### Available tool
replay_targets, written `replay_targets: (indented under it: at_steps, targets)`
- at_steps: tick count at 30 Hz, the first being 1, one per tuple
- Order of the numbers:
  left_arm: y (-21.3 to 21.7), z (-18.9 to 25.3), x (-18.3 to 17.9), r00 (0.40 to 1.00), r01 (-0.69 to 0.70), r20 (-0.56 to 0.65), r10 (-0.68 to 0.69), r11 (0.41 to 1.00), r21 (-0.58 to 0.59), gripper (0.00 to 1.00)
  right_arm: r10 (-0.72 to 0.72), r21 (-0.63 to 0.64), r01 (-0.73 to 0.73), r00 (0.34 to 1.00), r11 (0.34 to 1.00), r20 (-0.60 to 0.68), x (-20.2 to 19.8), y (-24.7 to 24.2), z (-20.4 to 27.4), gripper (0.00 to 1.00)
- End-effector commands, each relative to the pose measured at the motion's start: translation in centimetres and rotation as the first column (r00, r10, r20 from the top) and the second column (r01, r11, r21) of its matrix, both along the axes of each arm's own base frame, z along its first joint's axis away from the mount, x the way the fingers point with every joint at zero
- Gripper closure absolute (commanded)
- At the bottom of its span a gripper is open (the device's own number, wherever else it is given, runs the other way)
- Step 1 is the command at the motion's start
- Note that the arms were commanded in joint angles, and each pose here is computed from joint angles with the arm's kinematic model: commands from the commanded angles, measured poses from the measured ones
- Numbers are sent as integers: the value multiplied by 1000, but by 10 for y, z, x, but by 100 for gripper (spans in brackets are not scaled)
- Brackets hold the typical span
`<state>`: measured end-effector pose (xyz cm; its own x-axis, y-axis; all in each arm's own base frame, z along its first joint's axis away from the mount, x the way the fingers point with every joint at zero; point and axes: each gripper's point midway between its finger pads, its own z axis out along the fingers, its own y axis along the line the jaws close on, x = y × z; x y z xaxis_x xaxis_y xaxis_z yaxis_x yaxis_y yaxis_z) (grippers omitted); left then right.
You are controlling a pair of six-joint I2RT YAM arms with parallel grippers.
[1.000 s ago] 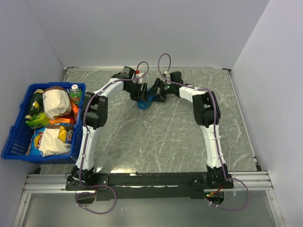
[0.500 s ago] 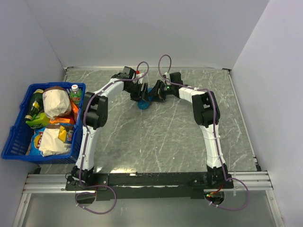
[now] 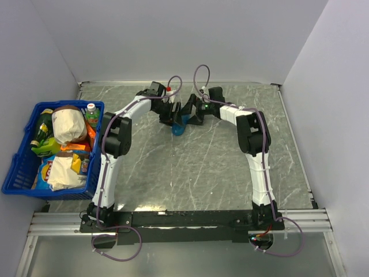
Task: Organize the sunglasses
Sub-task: Close the case with sunglasses at the center of the board, then reset both arms
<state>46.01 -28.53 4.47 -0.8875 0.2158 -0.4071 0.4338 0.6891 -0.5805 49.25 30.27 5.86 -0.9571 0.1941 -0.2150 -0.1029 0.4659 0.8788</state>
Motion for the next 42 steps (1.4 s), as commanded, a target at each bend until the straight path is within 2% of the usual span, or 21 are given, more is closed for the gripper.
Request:
replay_targets:
  at_steps: [1,5,7,8,9,14,22,23,24,25,26,28,29,33,34,35,36,37,39,40,42]
  targets:
    - [2,4,0,1000,-10,17,9,999,34,25,-65,-118,72,996,990,60,2,-42,11,0]
    - [3,10,3,999,-12,31,11,999,35,20,-116,-193,137,986,972,116,0,-81,23,0]
    - [3,13,3,999,-10,41,9,999,35,17,-107,-285,148,982,947,153,-3,-103,19,0]
    - [3,17,3,999,-9,50,8,999,32,6,-99,-312,154,978,938,185,-3,-110,28,0]
    - [4,20,3,999,-11,53,9,999,34,1,-99,-360,169,974,917,204,-2,-119,27,0]
    - [19,49,6,993,-26,118,21,999,35,4,15,-539,142,961,830,277,-30,-156,48,0]
    - [82,116,9,961,-112,256,107,994,7,3,118,-664,247,883,706,454,-65,-201,102,0]
    - [91,144,5,941,-128,314,126,992,-15,3,117,-670,279,868,688,482,-72,-207,114,0]
    - [106,137,-3,941,-155,303,150,988,-7,4,125,-670,296,854,681,504,-75,-210,121,0]
    - [112,149,-1,918,-167,363,160,986,-12,4,143,-679,298,847,671,512,-82,-213,122,0]
    - [120,175,-9,886,-180,431,170,983,-17,3,143,-663,342,814,667,563,-89,-216,143,0]
    - [134,178,-18,858,-218,480,180,976,22,3,158,-648,382,772,659,616,-98,-220,155,0]
    - [139,203,-25,818,-229,544,187,973,10,3,154,-612,431,721,664,675,-108,-222,181,0]
    - [149,237,-47,754,-261,623,208,965,-6,3,144,-506,538,576,674,805,-133,-226,232,0]
    - [151,243,-51,742,-269,636,213,963,-9,4,136,-457,575,513,679,847,-144,-227,250,0]
    - [153,265,-59,700,-271,679,221,962,-33,4,134,-433,587,482,684,866,-151,-227,257,0]
    - [153,266,-66,690,-269,688,223,962,-42,3,141,-413,598,448,687,883,-157,-227,264,0]
    - [156,284,-77,644,-271,729,231,960,-64,3,145,-383,608,403,695,903,-169,-227,270,0]
    - [162,291,-85,584,-283,778,231,956,-72,3,149,-338,635,333,695,931,-178,-229,281,0]
    - [167,307,-96,528,-288,817,232,954,-84,4,152,-326,640,312,695,938,-185,-230,280,0]
    - [177,308,-99,477,-334,841,256,938,-95,4,142,-303,653,289,694,947,-190,-232,283,0]
